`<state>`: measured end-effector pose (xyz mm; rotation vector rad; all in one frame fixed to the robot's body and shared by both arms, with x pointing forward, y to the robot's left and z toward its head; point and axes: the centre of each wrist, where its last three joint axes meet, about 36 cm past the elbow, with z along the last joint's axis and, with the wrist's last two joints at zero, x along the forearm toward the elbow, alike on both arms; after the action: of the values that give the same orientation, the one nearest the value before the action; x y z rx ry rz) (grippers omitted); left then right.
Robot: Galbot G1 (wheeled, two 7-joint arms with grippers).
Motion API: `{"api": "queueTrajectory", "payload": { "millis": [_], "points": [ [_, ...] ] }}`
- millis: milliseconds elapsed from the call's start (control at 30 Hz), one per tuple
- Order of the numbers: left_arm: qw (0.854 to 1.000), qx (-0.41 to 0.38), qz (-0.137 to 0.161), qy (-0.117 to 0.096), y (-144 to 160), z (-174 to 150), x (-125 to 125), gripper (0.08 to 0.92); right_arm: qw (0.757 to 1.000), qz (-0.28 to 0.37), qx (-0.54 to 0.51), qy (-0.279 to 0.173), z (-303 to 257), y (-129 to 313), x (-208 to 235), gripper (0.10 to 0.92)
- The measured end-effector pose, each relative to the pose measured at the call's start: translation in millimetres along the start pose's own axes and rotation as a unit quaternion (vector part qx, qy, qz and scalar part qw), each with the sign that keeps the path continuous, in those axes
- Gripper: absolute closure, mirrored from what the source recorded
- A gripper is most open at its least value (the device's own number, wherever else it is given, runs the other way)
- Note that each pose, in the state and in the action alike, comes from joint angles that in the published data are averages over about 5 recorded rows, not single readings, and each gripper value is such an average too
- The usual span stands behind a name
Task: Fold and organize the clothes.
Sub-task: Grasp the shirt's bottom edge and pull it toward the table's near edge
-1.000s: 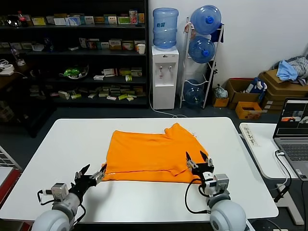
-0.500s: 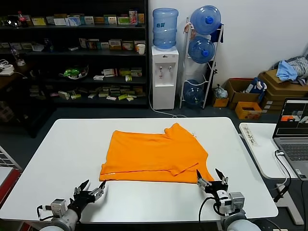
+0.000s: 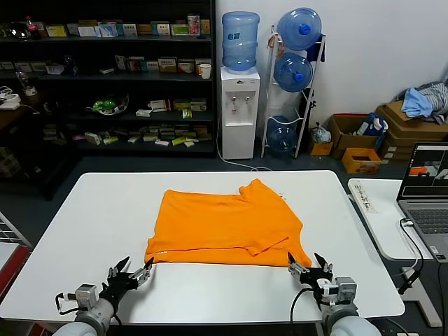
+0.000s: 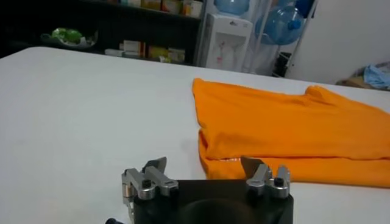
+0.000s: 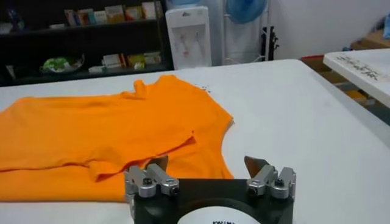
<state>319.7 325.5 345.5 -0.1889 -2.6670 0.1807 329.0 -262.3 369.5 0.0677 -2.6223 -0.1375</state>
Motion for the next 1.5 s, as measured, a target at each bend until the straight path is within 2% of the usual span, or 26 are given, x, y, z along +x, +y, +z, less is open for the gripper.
{"api": "queueTrajectory", "payload": {
  "millis": [433, 567, 667, 867, 1333, 1400, 1500],
  "points": [
    [1.000, 0.001, -0.001, 0.009, -1.7, 2.3, -5.1, 0.177, 1.000, -0.007, -0.010, 0.023, -1.8, 5.6, -7.8, 0.211],
    [1.000, 0.004, 0.003, 0.010, -2.9, 2.8, -7.0, 0.193, 1.000, -0.007, -0.009, 0.028, -0.9, 5.2, -6.8, 0.280],
    [1.000, 0.007, 0.006, 0.011, -3.7, 3.3, -9.2, 0.236, 0.999, -0.007, -0.009, 0.030, -0.7, 5.7, -5.9, 0.323],
    [1.000, 0.008, 0.007, 0.014, -3.7, 4.2, -14.1, 0.388, 0.999, -0.007, -0.010, 0.033, -0.6, 6.8, -6.1, 0.448],
    [1.000, 0.008, 0.003, 0.018, -1.2, 4.9, -17.2, 0.795, 0.999, -0.001, -0.010, 0.035, -1.5, 4.7, -3.4, 0.853],
    [1.000, 0.008, 0.004, 0.018, -1.1, 4.3, -16.4, 0.853, 0.999, 0.000, -0.010, 0.034, -2.4, 4.2, -1.8, 0.888],
    [1.000, 0.008, 0.004, 0.019, -0.3, 2.2, -14.1, 0.903, 0.999, 0.000, -0.011, 0.031, -4.1, 3.2, 2.0, 0.898]
  ]
}}
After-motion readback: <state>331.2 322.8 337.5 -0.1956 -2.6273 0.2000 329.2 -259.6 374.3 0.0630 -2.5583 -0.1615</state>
